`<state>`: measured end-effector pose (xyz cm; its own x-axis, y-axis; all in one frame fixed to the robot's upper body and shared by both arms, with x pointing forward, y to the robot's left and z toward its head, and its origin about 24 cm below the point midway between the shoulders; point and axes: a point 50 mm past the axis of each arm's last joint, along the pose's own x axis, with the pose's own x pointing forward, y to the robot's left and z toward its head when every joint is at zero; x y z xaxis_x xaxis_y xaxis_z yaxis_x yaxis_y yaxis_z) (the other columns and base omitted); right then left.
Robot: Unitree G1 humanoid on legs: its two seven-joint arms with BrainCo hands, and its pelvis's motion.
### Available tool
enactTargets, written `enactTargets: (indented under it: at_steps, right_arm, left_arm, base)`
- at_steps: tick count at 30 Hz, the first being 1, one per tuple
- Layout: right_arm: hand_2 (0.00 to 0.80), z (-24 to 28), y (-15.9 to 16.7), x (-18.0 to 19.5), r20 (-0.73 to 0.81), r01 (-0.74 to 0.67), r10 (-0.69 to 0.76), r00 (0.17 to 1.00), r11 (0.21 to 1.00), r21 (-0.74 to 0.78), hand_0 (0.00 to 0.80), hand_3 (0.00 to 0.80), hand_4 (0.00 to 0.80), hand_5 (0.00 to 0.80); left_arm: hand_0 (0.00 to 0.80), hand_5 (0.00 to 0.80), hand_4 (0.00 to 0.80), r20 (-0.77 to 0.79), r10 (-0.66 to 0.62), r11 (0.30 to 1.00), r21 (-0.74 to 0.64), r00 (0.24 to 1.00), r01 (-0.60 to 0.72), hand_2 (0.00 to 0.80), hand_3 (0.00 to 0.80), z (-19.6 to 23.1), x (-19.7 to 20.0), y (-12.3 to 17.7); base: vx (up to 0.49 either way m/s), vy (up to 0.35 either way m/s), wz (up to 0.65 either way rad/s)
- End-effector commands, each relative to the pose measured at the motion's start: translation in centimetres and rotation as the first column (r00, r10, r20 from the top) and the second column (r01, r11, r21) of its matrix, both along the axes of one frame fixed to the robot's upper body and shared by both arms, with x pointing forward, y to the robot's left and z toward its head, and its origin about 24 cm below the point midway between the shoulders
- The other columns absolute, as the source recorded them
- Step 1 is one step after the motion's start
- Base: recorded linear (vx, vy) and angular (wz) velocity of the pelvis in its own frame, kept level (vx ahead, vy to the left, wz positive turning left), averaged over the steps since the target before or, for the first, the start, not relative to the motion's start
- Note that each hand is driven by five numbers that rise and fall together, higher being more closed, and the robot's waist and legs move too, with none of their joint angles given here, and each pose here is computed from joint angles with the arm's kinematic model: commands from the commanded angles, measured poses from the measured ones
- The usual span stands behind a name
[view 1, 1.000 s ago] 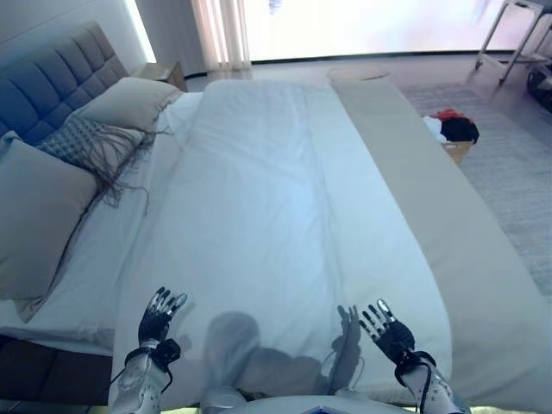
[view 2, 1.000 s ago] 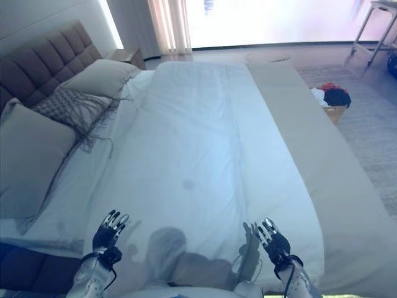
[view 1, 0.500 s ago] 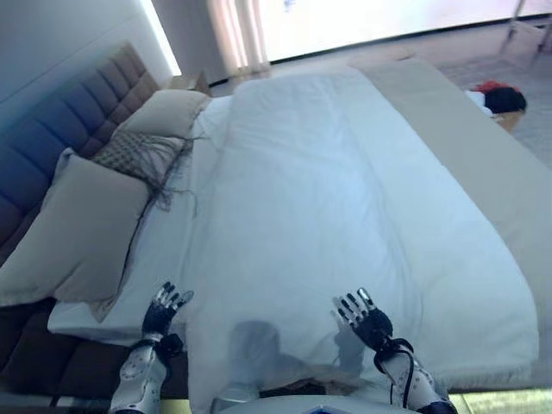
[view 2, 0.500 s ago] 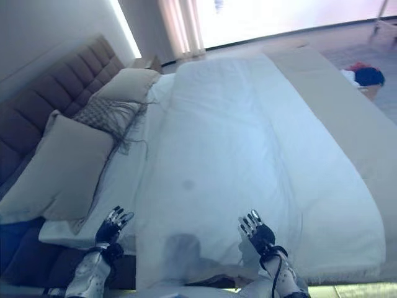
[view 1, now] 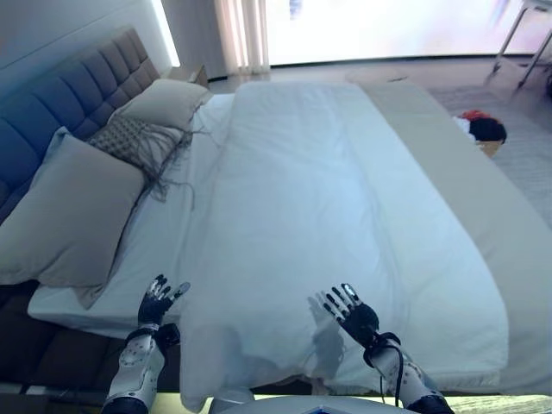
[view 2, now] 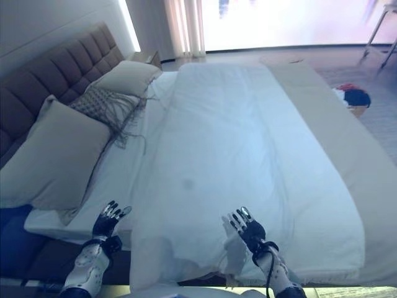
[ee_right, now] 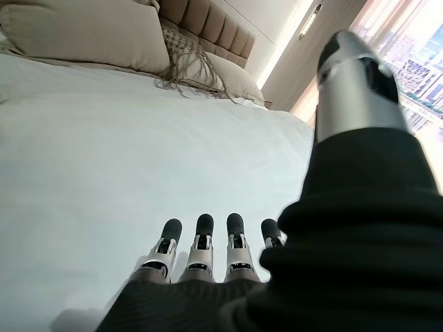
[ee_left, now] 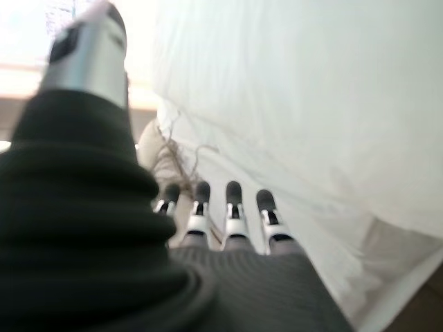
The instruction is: Make the bed neatly
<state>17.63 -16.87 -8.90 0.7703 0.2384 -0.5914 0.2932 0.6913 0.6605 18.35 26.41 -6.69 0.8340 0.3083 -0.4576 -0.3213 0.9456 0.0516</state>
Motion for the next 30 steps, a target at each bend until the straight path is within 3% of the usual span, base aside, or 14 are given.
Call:
enactTargets:
  at_steps: [1, 3, 6, 11, 15, 19, 22, 26, 30]
  right_arm:
    - [0.000, 1.3, 0.1, 1.3, 0.049, -0.013, 0.012, 0.999, 1.000, 0.002, 0.000, 0.000, 0.000, 0.000]
    - [0.000, 1.4, -0.9, 1.3, 0.053, -0.001, 0.002, 0.999, 1.000, -0.029, 0.000, 0.000, 0.000, 0.000]
    - [0.000, 1.3, -1.6, 0.8, 0.072, 0.022, -0.021, 0.997, 1.000, -0.019, 0.000, 0.000, 0.000, 0.000]
    - [0.000, 1.0, -3.0, -0.7, 0.045, 0.150, -0.149, 0.988, 0.989, 0.003, 0.000, 0.000, 0.000, 0.000]
    - [0.000, 0.0, -4.0, -2.0, 0.014, 0.144, -0.144, 0.990, 0.989, -0.026, 0.000, 0.000, 0.000, 0.000]
    - [0.000, 1.2, -7.0, 1.7, 0.070, 0.184, -0.179, 0.981, 0.981, -0.070, 0.000, 0.000, 0.000, 0.000]
    - [0.000, 3.5, -6.7, 5.0, 0.205, 0.174, -0.159, 0.966, 0.983, -0.057, 0.000, 0.000, 0.000, 0.000]
    - [0.000, 7.1, -7.0, 9.2, 0.318, 0.193, -0.157, 0.935, 0.978, -0.084, 0.000, 0.000, 0.000, 0.000]
    - [0.000, 10.2, -7.0, 11.9, 0.395, 0.188, -0.137, 0.909, 0.978, -0.094, 0.000, 0.000, 0.000, 0.000]
  left_arm:
    - [0.000, 0.000, 0.000, 0.077, -0.105, 0.958, 0.274, 0.991, 0.080, 0.000, 0.000, 3.0, 3.5, 0.8]
    - [0.000, 0.000, 0.000, 0.048, -0.185, 0.901, 0.406, 0.981, 0.150, 0.000, 0.000, 3.4, 4.0, 0.1]
    - [0.000, 0.000, 0.000, 0.014, -0.206, 0.858, 0.484, 0.978, 0.174, 0.000, 0.000, 3.1, 3.5, 0.0]
    - [0.000, 0.000, 0.000, -0.020, -0.278, 0.804, 0.542, 0.960, 0.244, 0.000, 0.000, 3.2, 4.3, -0.5]
    - [0.000, 0.000, 0.000, -0.056, -0.270, 0.779, 0.574, 0.961, 0.252, 0.000, 0.000, 2.6, 4.5, -1.3]
    - [0.000, 0.000, 0.000, 0.007, -0.289, 0.718, 0.663, 0.957, 0.212, 0.000, 0.000, 3.9, 7.3, -2.3]
    - [0.000, 0.000, 0.000, 0.073, -0.333, 0.651, 0.739, 0.940, 0.174, 0.000, 0.000, 6.1, 9.8, -3.0]
    - [0.000, 0.000, 0.000, 0.145, -0.361, 0.637, 0.760, 0.921, 0.130, 0.000, 0.000, 7.2, 11.8, -5.5]
    - [0.000, 0.000, 0.000, 0.127, -0.443, 0.545, 0.824, 0.888, 0.154, 0.000, 0.000, 6.6, 11.8, -8.4]
  base:
    - [-0.163, -0.012, -0.05]
    - [-0.123, 0.083, 0.02]
    - [0.030, 0.252, 0.11]
    - [0.016, 0.277, 0.14]
    - [0.049, -0.156, -0.09]
    - [-0.220, -0.291, -0.21]
    - [-0.415, -0.257, 0.01]
    - [-0.329, 0.031, 0.08]
    - [-0.134, 0.145, 0.06]
